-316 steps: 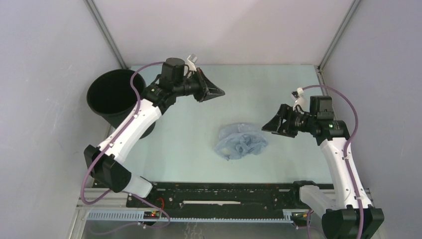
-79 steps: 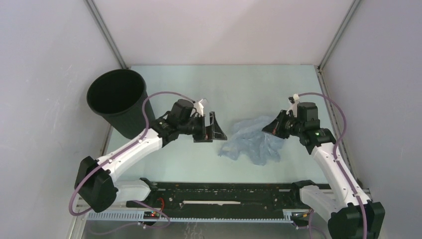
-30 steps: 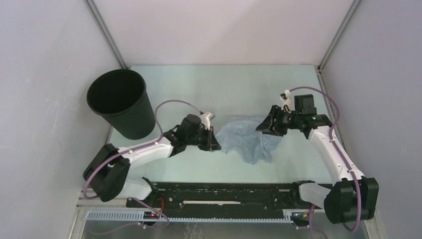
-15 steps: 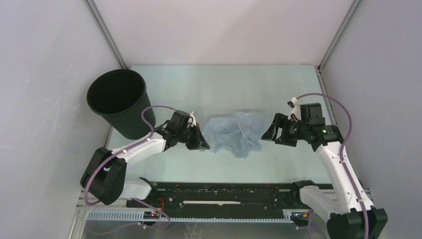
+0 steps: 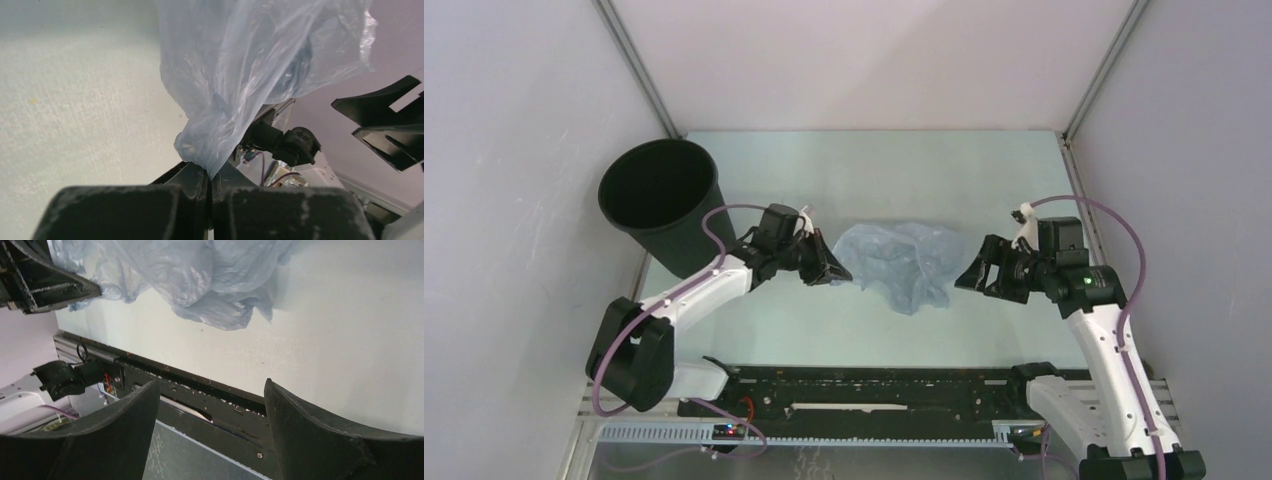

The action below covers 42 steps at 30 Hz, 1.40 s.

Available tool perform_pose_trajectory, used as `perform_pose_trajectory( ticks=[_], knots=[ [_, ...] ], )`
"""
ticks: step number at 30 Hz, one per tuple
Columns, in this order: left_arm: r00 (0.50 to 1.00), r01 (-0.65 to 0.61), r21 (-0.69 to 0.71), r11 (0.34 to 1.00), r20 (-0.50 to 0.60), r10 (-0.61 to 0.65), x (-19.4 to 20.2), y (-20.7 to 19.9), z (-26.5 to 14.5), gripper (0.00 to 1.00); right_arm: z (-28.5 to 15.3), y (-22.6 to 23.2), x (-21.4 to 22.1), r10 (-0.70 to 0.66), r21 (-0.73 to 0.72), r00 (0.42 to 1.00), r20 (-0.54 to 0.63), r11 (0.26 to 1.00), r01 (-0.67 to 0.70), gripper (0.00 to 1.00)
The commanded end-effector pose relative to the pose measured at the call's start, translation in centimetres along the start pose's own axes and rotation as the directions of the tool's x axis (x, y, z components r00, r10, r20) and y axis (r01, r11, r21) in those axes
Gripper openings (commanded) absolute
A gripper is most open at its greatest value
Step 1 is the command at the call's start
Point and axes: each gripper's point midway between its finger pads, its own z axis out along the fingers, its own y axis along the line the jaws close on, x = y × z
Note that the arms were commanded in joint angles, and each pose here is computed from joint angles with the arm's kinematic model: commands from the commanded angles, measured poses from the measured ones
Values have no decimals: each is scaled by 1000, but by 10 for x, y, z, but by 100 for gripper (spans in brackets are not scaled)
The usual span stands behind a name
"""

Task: Put the trash bags into the trash bin

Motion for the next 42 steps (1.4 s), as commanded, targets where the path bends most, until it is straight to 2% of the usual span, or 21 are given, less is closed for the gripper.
perform_pose_trajectory(
  ticks=[1, 5, 12, 13, 17, 19, 21, 24, 29, 36, 39, 42],
  knots=[
    [999, 28, 116, 993, 29, -32, -13, -37, -18, 0, -6, 0, -4, -6, -11, 1000, 20, 1000, 6, 84],
    [998, 53, 127, 991, 35, -58, -15, -38, -22, 0, 6, -2, 0, -32, 10, 999, -31, 999, 33, 84],
    [997, 66, 137, 988, 27, -70, -16, -40, -23, 0, 60, -5, 0, -74, 50, 991, -108, 996, 80, 79],
    [997, 69, 137, 988, 24, -73, -16, -39, -23, 0, 68, -5, -1, -71, 48, 992, -107, 996, 76, 76],
    [997, 79, 139, 987, 13, -81, -17, -39, -21, 0, 102, -8, 4, -66, 35, 989, -131, 997, 71, 52],
    [997, 75, 144, 987, 13, -78, -18, -41, -22, 0, 114, -11, 10, -84, 51, 986, -142, 994, 92, 49],
    [997, 72, 149, 986, 17, -75, -19, -43, -23, 0, 123, -14, 13, -99, 71, 985, -145, 991, 110, 50],
    [997, 73, 151, 986, 22, -77, -20, -44, -24, 0, 135, -18, 14, -123, 107, 984, -127, 985, 137, 60],
    [997, 71, 150, 986, 31, -77, -19, -43, -25, 0, 151, -22, 0, -182, 176, 982, -41, 967, 187, 66],
    [996, 80, 148, 986, 25, -84, -15, -40, -26, 0, 155, -8, -7, -329, 125, 941, 85, 940, 317, 81],
    [996, 71, 151, 986, 37, -77, -17, -43, -29, 0, 159, 3, -8, -364, 54, 926, 99, 931, 360, 76],
    [996, 67, 146, 987, 41, -74, -19, -44, -29, 0, 160, 10, -7, -355, 17, 930, 91, 935, 355, 59]
  ],
)
